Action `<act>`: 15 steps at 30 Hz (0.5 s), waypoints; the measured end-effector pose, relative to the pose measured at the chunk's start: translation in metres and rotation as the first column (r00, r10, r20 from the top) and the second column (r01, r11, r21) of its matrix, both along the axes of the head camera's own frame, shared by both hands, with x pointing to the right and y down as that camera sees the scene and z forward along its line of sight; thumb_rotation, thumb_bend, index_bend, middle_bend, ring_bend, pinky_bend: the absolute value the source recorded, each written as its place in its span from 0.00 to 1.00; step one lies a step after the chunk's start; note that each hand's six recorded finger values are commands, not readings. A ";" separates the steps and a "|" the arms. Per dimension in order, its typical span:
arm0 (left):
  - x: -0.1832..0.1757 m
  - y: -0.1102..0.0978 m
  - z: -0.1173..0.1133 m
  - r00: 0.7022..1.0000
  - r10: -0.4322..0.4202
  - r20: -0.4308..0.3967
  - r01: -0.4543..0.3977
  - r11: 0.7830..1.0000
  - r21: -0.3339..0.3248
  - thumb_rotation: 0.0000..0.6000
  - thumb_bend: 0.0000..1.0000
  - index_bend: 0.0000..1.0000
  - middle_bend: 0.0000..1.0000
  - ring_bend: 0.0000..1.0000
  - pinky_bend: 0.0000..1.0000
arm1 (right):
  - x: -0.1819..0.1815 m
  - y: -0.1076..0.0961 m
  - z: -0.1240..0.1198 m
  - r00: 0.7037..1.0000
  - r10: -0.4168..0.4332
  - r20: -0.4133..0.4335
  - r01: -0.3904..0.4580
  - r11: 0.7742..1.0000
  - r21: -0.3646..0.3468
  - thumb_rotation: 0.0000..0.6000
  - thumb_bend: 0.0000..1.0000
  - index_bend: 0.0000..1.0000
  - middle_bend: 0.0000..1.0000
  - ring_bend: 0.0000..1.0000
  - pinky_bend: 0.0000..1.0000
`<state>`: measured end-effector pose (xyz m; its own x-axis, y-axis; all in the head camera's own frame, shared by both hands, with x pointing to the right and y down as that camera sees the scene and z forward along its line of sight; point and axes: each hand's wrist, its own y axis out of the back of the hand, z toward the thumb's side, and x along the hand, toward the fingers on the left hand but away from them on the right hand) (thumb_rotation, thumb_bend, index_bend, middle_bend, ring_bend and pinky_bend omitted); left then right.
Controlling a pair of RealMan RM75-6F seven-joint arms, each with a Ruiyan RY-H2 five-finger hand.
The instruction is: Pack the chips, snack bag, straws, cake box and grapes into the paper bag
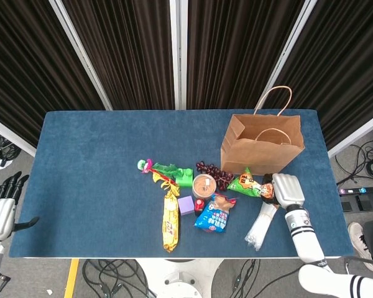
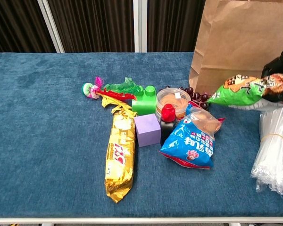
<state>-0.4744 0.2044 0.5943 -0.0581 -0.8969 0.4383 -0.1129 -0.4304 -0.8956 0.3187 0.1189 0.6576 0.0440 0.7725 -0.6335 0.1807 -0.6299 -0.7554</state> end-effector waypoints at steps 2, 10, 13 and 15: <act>0.002 0.000 -0.001 1.000 0.002 -0.007 -0.002 1.000 0.001 1.00 0.09 0.04 0.01 0.00 0.16 | -0.004 -0.003 -0.013 1.000 -0.016 0.014 0.015 1.000 0.028 1.00 0.31 0.69 0.52 0.50 0.65; 0.017 -0.003 -0.004 0.999 0.028 -0.041 -0.028 1.000 0.008 1.00 0.09 0.04 0.01 0.00 0.16 | -0.025 -0.018 -0.078 0.992 -0.081 0.100 0.069 0.991 0.118 1.00 0.32 0.70 0.52 0.50 0.66; 0.022 -0.005 -0.004 0.998 0.038 -0.049 -0.037 0.999 0.009 1.00 0.09 0.05 0.01 0.00 0.16 | -0.039 -0.025 -0.107 0.981 -0.116 0.156 0.090 0.983 0.161 1.00 0.32 0.70 0.53 0.51 0.66; 0.024 -0.006 -0.004 0.998 0.043 -0.050 -0.043 0.999 0.010 1.00 0.09 0.05 0.01 0.00 0.16 | -0.049 -0.031 -0.125 0.971 -0.138 0.194 0.099 0.975 0.201 1.00 0.32 0.71 0.53 0.51 0.67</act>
